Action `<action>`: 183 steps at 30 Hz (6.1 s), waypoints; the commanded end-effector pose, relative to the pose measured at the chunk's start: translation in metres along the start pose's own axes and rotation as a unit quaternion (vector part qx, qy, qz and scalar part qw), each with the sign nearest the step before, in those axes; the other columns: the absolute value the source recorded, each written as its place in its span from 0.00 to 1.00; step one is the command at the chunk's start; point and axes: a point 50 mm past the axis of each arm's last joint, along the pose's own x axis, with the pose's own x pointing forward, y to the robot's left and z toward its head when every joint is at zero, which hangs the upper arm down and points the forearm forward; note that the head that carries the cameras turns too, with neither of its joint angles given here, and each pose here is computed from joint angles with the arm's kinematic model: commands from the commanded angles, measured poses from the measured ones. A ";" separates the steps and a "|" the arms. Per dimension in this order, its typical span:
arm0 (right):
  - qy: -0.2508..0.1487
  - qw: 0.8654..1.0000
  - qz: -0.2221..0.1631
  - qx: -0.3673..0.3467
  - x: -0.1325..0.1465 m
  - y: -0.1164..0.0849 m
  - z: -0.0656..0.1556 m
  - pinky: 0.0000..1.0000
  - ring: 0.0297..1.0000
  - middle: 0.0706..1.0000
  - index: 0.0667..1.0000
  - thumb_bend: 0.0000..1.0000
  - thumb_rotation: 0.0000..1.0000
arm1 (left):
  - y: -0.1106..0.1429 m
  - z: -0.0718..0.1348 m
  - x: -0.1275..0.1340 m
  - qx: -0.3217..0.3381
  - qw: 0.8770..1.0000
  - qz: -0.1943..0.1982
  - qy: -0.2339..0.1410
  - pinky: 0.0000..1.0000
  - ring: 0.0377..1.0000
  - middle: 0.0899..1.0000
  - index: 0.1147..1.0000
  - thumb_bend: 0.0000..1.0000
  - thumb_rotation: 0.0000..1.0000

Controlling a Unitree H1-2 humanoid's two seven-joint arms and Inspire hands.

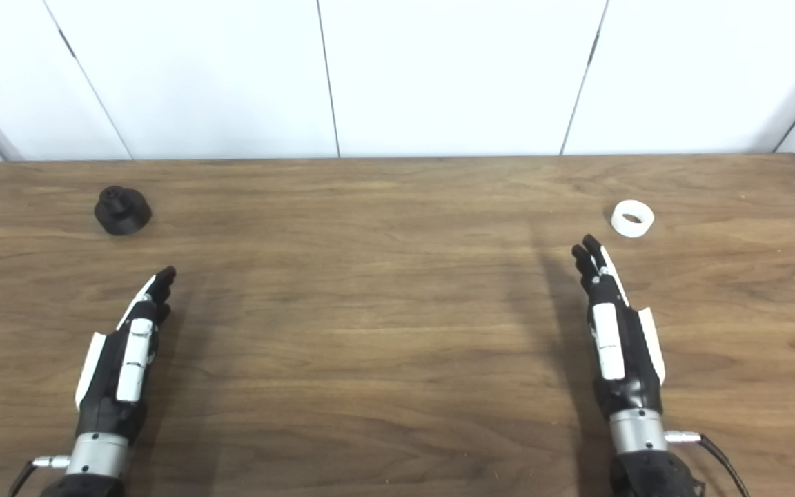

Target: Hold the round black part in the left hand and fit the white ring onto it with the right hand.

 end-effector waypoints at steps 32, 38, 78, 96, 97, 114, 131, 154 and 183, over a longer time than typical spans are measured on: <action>0.022 1.000 0.006 -0.013 -0.013 -0.021 -0.028 1.00 0.97 0.94 0.95 0.59 1.00 | -0.017 -0.006 -0.006 0.008 1.000 0.002 0.010 1.00 1.00 0.96 0.91 0.46 0.91; 0.026 1.000 0.012 0.006 -0.013 -0.028 -0.037 1.00 0.99 0.94 0.96 0.57 1.00 | -0.024 -0.009 -0.007 0.016 1.000 0.003 0.013 1.00 0.99 0.96 0.92 0.46 0.91; 0.021 1.000 0.012 -0.010 -0.008 -0.033 -0.052 0.96 0.94 0.90 0.93 0.67 1.00 | 0.019 0.058 0.047 0.254 0.955 0.151 -0.033 0.95 0.94 0.90 0.85 0.95 0.20; 0.019 0.999 0.011 -0.026 -0.010 -0.034 -0.053 1.00 0.94 0.90 0.93 0.66 1.00 | 0.069 0.075 0.105 0.315 0.924 0.215 0.005 1.00 0.98 0.91 0.82 0.88 0.29; 0.019 0.999 0.010 -0.027 -0.010 -0.034 -0.053 1.00 0.93 0.90 0.93 0.66 1.00 | 0.073 0.075 0.111 0.318 0.923 0.216 0.013 1.00 0.99 0.92 0.83 0.88 0.32; 0.021 0.999 0.011 -0.031 -0.011 -0.033 -0.052 1.00 0.92 0.90 0.93 0.68 1.00 | 0.089 0.061 0.185 0.370 0.902 0.201 0.095 1.00 1.00 0.96 0.84 0.93 0.39; 0.019 1.000 0.005 -0.025 -0.010 -0.030 -0.049 1.00 0.91 0.87 0.92 0.67 1.00 | 0.096 0.047 0.222 0.396 0.892 0.174 0.133 1.00 1.00 0.95 0.83 0.95 0.40; 0.019 0.999 0.009 -0.025 -0.015 -0.031 -0.047 1.00 0.91 0.89 0.93 0.65 1.00 | 0.100 0.045 0.245 0.386 0.896 0.151 0.159 1.00 0.99 0.92 0.80 0.96 0.38; 0.019 0.999 0.005 -0.036 -0.014 -0.024 -0.043 1.00 0.89 0.87 0.92 0.63 1.00 | 0.101 0.042 0.244 0.384 0.897 0.140 0.166 1.00 0.97 0.90 0.75 0.93 0.33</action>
